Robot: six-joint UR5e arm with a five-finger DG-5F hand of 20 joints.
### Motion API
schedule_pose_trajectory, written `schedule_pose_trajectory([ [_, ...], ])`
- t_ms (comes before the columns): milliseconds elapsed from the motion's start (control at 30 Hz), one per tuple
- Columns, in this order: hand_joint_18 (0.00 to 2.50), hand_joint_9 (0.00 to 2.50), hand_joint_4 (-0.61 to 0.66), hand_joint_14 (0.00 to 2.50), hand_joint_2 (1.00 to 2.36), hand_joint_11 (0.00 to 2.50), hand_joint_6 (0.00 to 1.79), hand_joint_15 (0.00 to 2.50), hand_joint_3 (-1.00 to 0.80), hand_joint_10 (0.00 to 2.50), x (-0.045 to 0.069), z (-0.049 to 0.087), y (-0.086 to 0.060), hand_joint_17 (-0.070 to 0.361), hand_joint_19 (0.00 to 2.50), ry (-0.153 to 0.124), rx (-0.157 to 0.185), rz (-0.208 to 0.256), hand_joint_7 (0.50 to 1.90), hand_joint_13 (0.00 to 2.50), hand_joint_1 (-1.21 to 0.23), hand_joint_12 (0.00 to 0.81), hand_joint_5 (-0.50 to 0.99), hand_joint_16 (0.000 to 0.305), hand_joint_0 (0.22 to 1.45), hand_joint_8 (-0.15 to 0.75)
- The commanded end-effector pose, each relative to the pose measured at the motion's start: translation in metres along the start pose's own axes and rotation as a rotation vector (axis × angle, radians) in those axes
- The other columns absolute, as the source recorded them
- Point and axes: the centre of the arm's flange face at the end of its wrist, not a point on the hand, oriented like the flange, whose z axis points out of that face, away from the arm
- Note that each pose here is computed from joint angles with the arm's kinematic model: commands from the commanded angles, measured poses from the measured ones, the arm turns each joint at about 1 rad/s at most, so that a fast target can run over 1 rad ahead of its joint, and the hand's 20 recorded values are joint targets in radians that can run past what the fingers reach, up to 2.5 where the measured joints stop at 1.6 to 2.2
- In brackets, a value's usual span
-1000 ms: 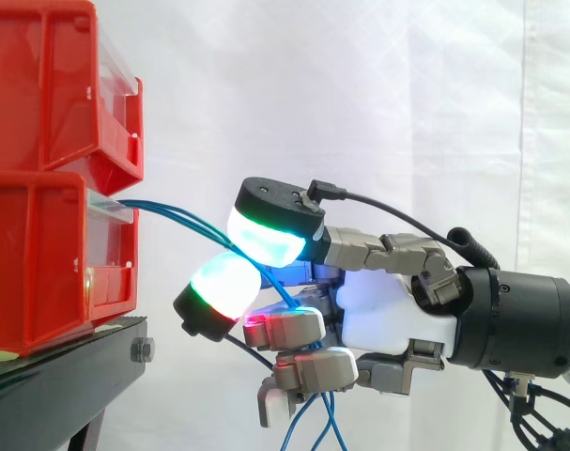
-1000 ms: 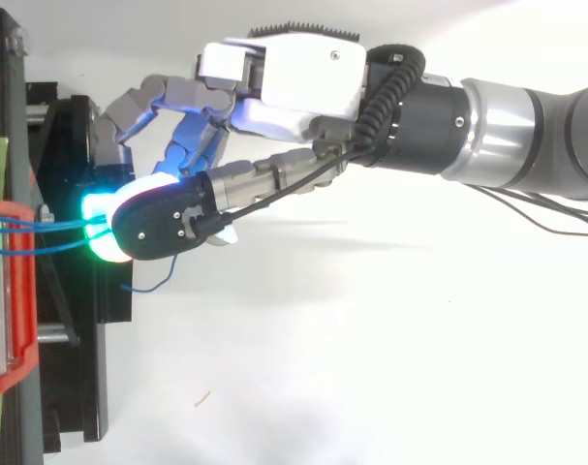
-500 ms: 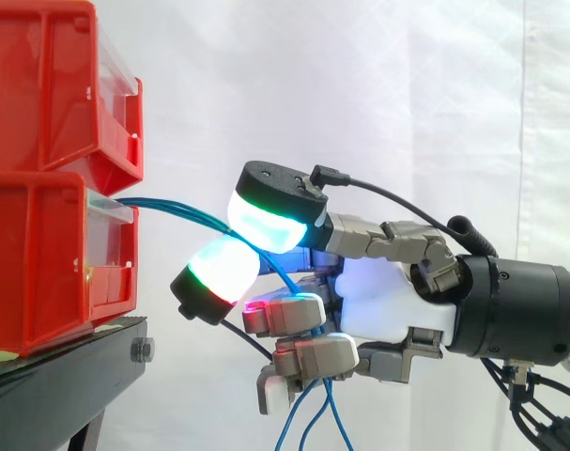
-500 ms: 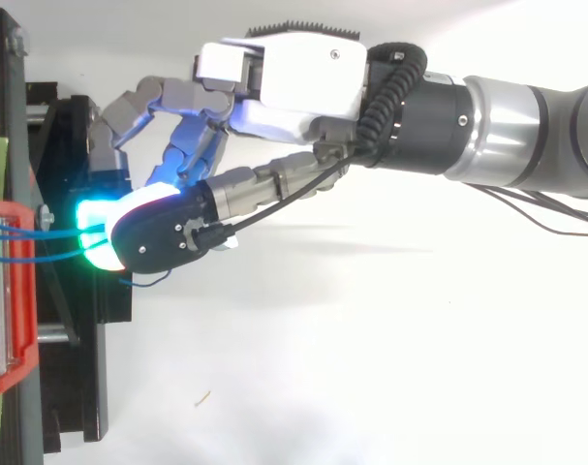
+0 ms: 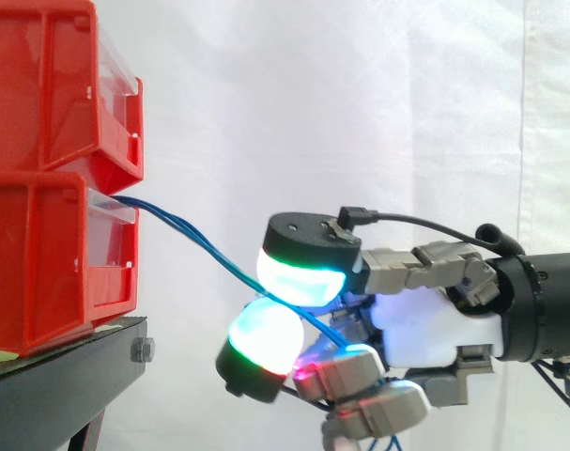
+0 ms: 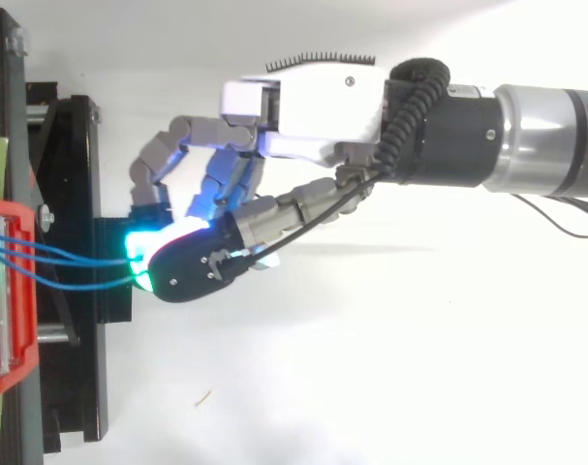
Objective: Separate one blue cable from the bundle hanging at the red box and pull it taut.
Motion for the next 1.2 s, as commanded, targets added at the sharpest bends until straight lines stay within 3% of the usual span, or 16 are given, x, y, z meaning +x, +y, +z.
schedule_pose_trajectory([
  [0,0.84,1.11,-0.14,0.02,1.03,1.82,0.92,1.45,-0.18,0.07,0.0006,-0.0062,0.0029,0.100,0.74,0.030,0.035,-0.007,1.04,1.29,-0.85,0.331,-0.22,0.045,0.77,0.229],
  [600,0.83,1.16,-0.10,0.02,1.00,1.87,0.92,1.49,-0.50,0.01,0.0017,-0.0065,0.0117,0.096,0.72,0.031,0.019,-0.022,1.02,1.29,-0.90,0.315,-0.21,0.043,0.84,0.217],
  [1167,0.87,1.16,-0.08,0.02,1.00,1.87,0.91,1.48,-0.50,0.00,-0.0016,-0.0056,0.0109,0.096,0.66,0.025,0.008,-0.017,1.05,1.30,-0.92,0.318,-0.20,0.042,0.81,0.215],
])
